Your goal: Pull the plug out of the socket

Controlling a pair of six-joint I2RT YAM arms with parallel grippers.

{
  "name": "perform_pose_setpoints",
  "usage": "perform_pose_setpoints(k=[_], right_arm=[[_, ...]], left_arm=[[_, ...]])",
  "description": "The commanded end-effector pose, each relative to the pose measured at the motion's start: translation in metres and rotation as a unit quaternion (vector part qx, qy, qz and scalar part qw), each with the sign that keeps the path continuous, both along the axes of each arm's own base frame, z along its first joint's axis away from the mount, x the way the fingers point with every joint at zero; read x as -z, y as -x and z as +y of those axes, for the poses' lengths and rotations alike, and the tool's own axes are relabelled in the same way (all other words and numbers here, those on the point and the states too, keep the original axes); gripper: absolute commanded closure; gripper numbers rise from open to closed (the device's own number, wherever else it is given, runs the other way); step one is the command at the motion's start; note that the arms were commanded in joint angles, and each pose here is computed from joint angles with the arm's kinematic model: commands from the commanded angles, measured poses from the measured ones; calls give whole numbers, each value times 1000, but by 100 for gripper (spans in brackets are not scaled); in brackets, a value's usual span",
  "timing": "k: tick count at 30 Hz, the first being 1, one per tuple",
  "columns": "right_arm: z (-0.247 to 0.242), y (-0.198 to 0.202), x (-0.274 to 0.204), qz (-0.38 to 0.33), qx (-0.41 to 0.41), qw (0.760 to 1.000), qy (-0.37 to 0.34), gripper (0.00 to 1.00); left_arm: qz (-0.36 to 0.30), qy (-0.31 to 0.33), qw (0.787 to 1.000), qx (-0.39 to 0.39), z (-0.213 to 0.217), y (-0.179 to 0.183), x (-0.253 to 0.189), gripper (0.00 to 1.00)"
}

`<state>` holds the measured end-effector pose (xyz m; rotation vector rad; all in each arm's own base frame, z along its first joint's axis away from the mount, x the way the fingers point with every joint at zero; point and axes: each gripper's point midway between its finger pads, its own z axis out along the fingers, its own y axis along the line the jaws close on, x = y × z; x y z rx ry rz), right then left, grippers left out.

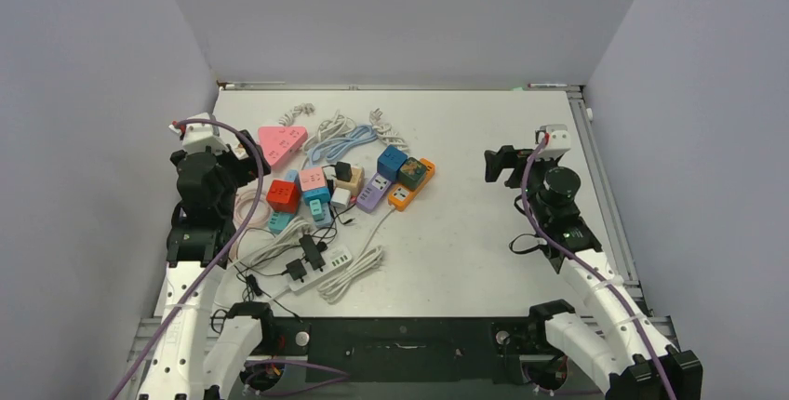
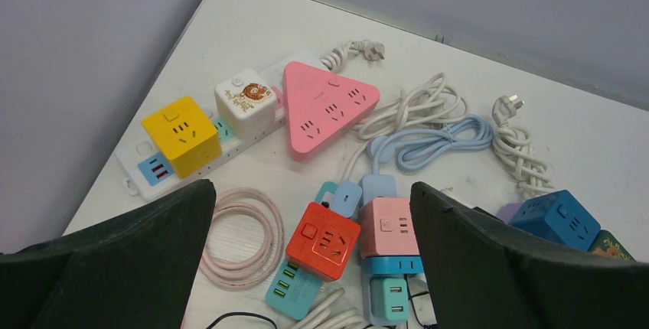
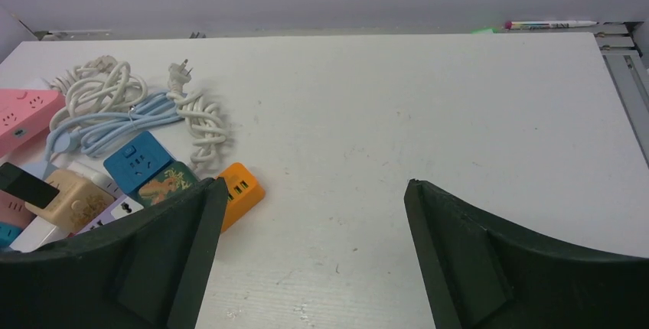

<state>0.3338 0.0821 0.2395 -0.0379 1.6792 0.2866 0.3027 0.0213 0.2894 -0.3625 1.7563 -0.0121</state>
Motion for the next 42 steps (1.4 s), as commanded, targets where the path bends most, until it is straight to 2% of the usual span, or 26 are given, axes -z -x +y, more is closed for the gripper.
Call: perform_pose_setpoints(k=[1, 8, 12, 14, 18, 23, 28, 30, 33, 38, 42], right_arm=[[-10, 1, -29, -42, 25, 999, -12, 10], [-14, 4, -33, -44, 38, 998, -24, 10], [-9, 9, -33, -39, 32, 997, -57, 10], [-3, 11, -30, -24, 24, 996, -79, 10], [6, 15, -5, 54, 39, 992, -103, 10], [15, 26, 39, 145, 73, 981, -103, 10], [38, 31, 58, 168, 69, 978, -105, 10], [43, 29, 59, 168, 66, 977, -109, 10], [44, 25, 57, 162, 66, 979, -106, 10], [39, 21, 53, 149, 75, 982, -93, 10], [38, 21, 54, 144, 74, 982, -92, 10]], left_arm=[[-27, 3, 1000, -8, 3, -1, -14, 4], [-32, 4, 999, -3, -1, 1, -10, 4], [-17, -12, 998, 52, -24, -4, -2, 4], [-4, -18, 995, 97, -49, -9, 0, 4], [14, -23, 981, 192, -110, -15, -10, 4], [26, 68, 944, 321, -200, -21, -17, 4], [83, 107, 915, 380, -273, 3, 34, 3], [107, 121, 903, 397, -295, 21, 62, 2], [148, 118, 897, 400, -313, 47, 104, 1], [198, 114, 899, 374, -311, 76, 147, 0], [249, 101, 891, 366, -298, 96, 182, 13]])
